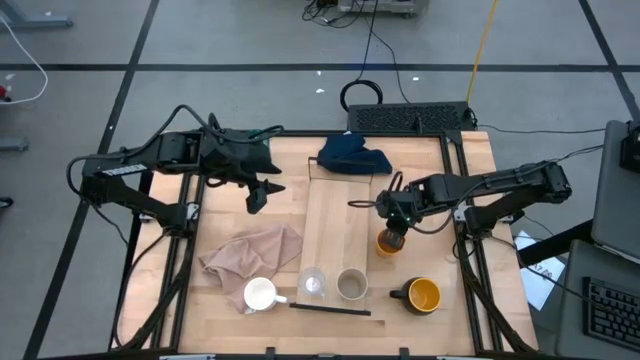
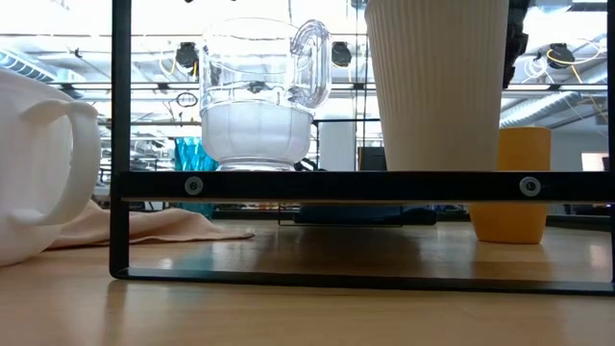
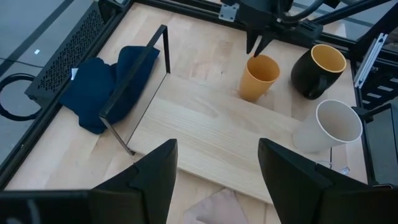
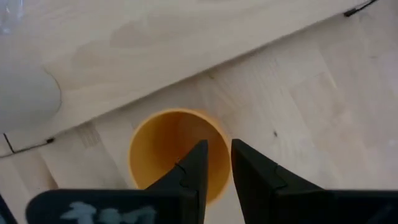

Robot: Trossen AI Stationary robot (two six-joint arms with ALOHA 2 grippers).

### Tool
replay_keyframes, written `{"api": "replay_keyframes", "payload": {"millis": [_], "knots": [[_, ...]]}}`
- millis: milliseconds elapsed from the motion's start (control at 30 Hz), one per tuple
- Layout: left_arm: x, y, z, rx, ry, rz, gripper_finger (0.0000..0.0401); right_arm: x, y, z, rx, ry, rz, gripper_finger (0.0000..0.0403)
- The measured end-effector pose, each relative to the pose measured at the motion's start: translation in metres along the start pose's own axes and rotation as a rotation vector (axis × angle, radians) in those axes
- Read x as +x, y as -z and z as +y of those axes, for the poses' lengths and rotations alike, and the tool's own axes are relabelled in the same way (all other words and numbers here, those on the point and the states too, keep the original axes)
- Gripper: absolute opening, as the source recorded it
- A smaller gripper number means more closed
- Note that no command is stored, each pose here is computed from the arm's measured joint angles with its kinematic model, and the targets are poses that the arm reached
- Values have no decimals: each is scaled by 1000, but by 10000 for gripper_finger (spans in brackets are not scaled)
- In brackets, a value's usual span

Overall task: Stack small to large cups/mugs on shelf
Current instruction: Put the yellow cup on the shelf aligned with the white cup

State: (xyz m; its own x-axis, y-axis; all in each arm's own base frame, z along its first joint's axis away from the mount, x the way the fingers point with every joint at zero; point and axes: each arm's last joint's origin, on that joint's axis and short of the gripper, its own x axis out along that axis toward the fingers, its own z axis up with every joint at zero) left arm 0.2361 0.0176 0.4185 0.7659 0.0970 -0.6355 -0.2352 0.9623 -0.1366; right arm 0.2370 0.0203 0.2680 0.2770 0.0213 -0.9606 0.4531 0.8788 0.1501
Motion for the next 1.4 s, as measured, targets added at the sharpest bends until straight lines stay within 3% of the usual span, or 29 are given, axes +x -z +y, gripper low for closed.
{"api": "replay_keyframes", "payload": {"millis": [233,600,1067,1400], "knots": [[0,0,0,-2,0,0,223,0,0,1,-122,-12,-3,75],[0,0,0,-17,0,0,223,0,0,0,-173,-13,6,175],[0,0,0,-31,0,-1,223,17,12,-8,-118,-10,109,168],[0,-3,-2,-29,12,-32,223,32,16,-9,-94,-38,100,168]]}}
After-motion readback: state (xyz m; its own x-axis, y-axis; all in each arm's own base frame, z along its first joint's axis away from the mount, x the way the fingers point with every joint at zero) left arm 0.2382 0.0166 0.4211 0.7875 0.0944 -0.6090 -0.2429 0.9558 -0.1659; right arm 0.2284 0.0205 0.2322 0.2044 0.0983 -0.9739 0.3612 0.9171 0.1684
